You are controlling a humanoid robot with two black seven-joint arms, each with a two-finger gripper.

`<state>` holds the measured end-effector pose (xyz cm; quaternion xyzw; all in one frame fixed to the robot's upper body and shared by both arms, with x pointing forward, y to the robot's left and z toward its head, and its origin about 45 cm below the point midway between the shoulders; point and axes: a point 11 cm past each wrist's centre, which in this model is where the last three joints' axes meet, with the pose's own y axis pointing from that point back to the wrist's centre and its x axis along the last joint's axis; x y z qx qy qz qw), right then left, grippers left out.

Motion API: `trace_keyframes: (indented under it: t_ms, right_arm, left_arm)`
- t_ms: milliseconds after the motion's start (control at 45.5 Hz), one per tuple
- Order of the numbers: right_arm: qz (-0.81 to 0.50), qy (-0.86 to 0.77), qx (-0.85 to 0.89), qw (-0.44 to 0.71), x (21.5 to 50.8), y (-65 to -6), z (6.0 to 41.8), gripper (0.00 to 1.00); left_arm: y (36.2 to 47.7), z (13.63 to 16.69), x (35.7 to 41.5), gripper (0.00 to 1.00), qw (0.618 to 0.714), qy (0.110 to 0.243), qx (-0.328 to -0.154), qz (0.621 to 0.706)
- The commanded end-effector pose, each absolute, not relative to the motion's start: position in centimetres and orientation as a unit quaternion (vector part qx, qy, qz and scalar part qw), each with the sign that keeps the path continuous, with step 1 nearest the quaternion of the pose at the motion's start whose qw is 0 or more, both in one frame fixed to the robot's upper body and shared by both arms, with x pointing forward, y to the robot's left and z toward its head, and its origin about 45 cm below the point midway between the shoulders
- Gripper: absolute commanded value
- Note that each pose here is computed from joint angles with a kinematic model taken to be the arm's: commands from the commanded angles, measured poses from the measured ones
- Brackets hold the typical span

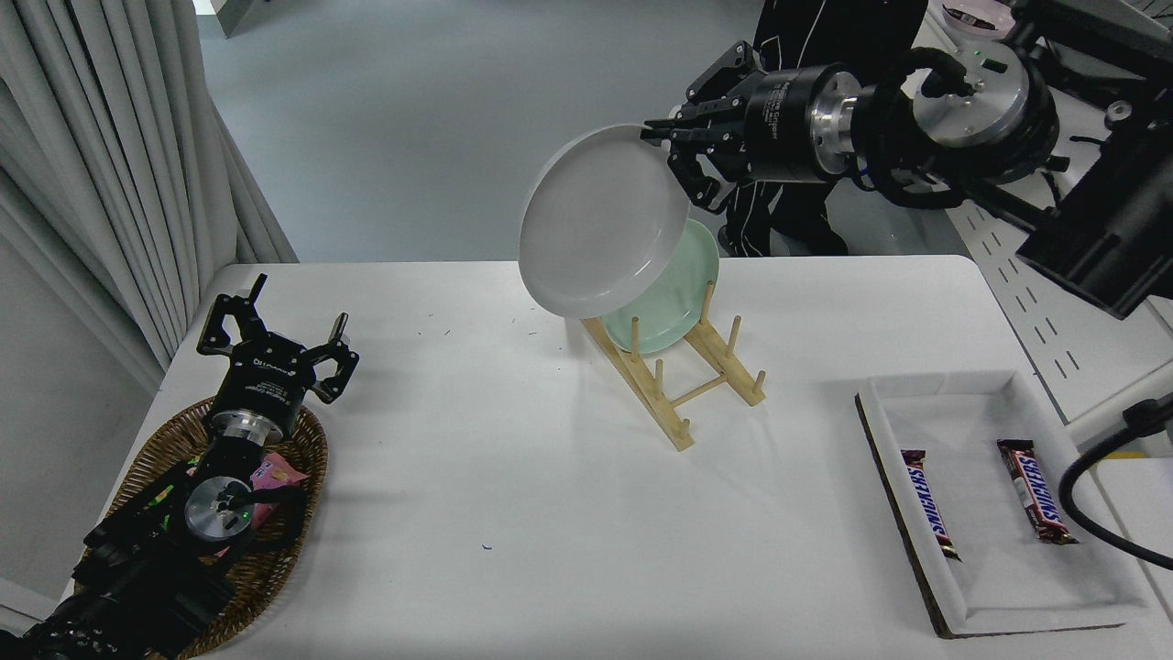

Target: Place the plate on the table

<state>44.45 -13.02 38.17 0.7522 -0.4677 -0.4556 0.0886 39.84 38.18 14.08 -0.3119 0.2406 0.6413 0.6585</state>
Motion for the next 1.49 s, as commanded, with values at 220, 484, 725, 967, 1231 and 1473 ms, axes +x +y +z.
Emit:
trace_keyframes:
  t_ms: [220, 484, 725, 967, 1231, 1473]
  right_arm:
    - [-0.547, -0.503, 0.648, 0.165, 41.4, -11.9, 30.3, 0.00]
    - [-0.632, -0.504, 0.565, 0.168, 39.7, -13.1, 26.5, 0.00]
    - [-0.697, -0.468, 0.510, 0.187, 37.6, -13.9, 23.3, 0.00]
    - [-0.742, -0.456, 0.453, 0.193, 35.6, -15.5, 19.5, 0.00]
    - [-0.764, -0.474, 0.399, 0.181, 35.0, -18.0, 16.2, 0.00]
    - [-0.769, -0.484, 0.381, 0.168, 35.1, -19.0, 14.6, 0.00]
  left_arm:
    - [38.2, 14.08, 39.84, 1.00, 0.6587, 0.241, -0.312, 0.6412]
    - [38.2, 14.08, 39.84, 1.00, 0.6586, 0.241, -0.312, 0.6412]
    - [38.2, 14.07, 39.85, 1.00, 0.6584, 0.241, -0.312, 0.6411]
    - [38.2, 14.08, 39.84, 1.00, 0.6586, 0.241, -0.312, 0.6412]
    - [38.2, 14.08, 39.84, 1.00, 0.6587, 0.241, -0.312, 0.6412]
    - [38.2, 14.08, 39.84, 1.00, 0.6587, 0.241, -0.312, 0.6412]
